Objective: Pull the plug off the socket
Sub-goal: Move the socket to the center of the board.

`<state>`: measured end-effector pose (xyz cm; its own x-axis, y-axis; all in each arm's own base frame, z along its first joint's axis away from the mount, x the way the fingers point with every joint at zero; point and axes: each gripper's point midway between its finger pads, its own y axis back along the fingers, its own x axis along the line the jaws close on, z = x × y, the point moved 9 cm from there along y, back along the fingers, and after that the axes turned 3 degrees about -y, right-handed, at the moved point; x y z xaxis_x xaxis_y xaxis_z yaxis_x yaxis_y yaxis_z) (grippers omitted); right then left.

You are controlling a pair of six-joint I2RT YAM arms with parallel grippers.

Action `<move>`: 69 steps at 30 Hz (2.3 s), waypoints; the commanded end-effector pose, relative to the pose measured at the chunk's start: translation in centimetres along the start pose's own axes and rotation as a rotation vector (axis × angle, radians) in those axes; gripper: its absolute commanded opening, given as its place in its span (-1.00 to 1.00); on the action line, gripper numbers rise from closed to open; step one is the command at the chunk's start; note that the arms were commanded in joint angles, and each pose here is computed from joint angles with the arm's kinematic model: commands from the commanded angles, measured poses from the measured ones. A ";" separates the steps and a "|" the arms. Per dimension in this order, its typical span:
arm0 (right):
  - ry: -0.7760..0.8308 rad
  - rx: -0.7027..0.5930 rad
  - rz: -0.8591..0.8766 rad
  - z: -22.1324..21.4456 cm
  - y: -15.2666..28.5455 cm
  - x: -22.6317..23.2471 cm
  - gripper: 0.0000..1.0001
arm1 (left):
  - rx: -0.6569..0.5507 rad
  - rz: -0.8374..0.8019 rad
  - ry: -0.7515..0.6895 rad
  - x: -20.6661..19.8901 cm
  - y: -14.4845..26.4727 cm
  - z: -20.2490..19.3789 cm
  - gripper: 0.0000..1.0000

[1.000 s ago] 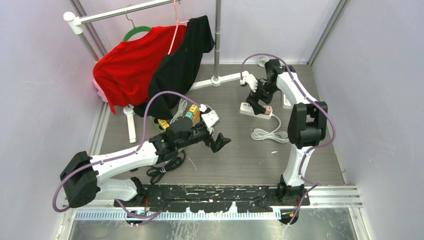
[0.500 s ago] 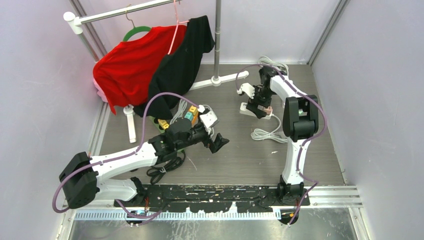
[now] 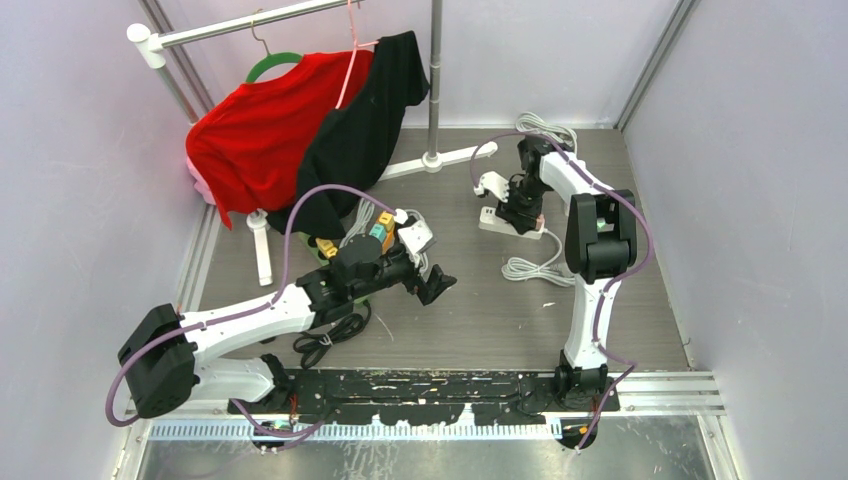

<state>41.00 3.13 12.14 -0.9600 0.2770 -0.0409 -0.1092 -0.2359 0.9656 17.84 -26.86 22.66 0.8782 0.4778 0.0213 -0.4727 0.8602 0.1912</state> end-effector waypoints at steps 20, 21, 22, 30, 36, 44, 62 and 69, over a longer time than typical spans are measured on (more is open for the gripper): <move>0.713 -0.151 0.157 5.2 4.0 10.7 -0.37 | 0.006 0.160 0.349 4.3 2.4 -0.7 0.87; 0.752 -0.155 0.157 5.3 4.0 11.6 -0.37 | 0.003 0.155 0.364 4.4 2.4 -0.9 0.87; 0.780 -0.151 0.174 5.3 3.4 12.6 -0.37 | 0.000 0.154 0.369 4.5 2.4 -1.2 0.87; 0.987 -0.132 0.184 5.6 1.2 19.4 -0.28 | -0.013 0.154 0.370 4.5 2.8 -3.0 0.87; 0.968 -0.108 0.202 5.3 0.6 21.0 0.15 | -0.014 0.120 0.371 4.3 2.5 -3.3 0.87; 0.898 -0.117 0.185 5.2 0.6 21.3 0.66 | -0.019 0.088 0.390 4.0 2.3 -3.4 0.86; 0.566 -0.358 0.300 3.6 9.9 23.9 0.79 | -0.081 0.059 0.412 3.3 3.7 -2.0 0.87; 0.159 -0.572 0.210 3.2 13.5 22.7 0.80 | -0.072 0.016 0.514 3.0 2.6 -1.2 0.88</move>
<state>19.13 8.96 22.11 -0.9871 -0.1596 -0.0103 0.0882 -0.5967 0.7976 18.62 -21.81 19.76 0.7145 0.5657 -0.4117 -0.5314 0.8215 0.2067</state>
